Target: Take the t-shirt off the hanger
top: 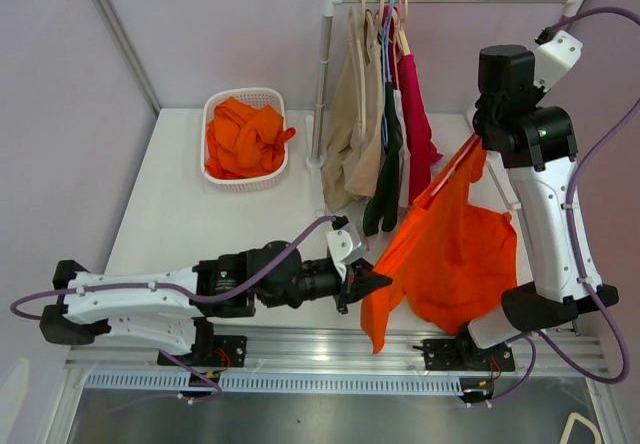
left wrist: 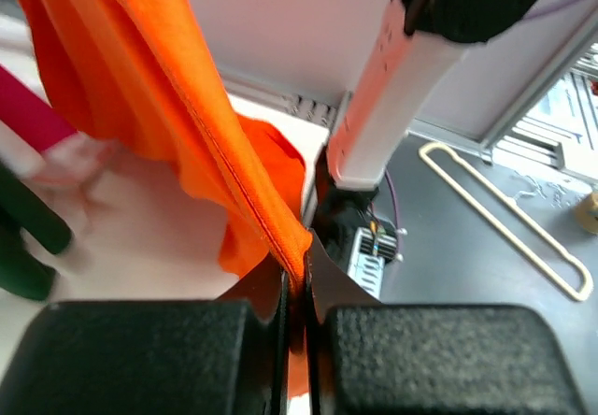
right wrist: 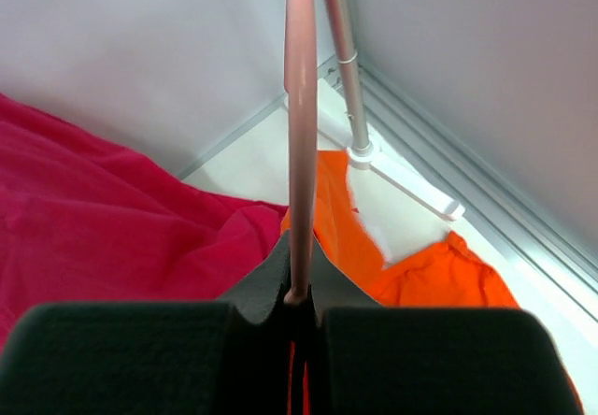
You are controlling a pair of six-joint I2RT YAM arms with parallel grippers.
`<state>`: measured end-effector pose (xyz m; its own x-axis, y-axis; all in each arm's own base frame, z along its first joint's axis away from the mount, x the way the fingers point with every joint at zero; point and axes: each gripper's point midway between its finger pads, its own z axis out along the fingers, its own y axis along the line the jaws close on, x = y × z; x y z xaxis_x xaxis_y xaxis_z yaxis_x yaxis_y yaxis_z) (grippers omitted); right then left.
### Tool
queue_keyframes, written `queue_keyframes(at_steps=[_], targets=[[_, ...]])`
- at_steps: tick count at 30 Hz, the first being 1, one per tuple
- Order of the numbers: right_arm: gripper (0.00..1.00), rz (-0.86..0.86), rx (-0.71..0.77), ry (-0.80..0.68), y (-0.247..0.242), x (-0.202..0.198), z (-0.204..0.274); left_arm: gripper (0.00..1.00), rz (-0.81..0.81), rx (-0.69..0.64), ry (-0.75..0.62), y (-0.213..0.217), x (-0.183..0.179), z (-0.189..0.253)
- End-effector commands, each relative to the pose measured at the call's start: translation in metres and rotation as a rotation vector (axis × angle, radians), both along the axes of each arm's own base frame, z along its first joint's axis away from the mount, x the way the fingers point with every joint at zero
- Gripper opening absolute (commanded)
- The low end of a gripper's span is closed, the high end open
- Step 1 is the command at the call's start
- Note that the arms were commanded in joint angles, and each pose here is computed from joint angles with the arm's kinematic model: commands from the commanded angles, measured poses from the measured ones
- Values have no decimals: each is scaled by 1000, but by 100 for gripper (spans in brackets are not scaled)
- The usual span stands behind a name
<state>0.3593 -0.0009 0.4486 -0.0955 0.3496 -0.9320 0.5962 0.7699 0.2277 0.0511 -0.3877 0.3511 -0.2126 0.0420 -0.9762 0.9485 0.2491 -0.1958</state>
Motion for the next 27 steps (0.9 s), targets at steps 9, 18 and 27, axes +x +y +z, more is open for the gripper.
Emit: queue_keyframes(at_steps=[9,18,27], targets=[[0,128,64,-98,18,-9,33,1,-32,109,99,-49,-7,-61],[0,523,121,133,67,-59,6,1,208,68,222,-47,131,-37],[0,563,-10,-30,49,-45,37,1,153,64,275,-32,119,-37]])
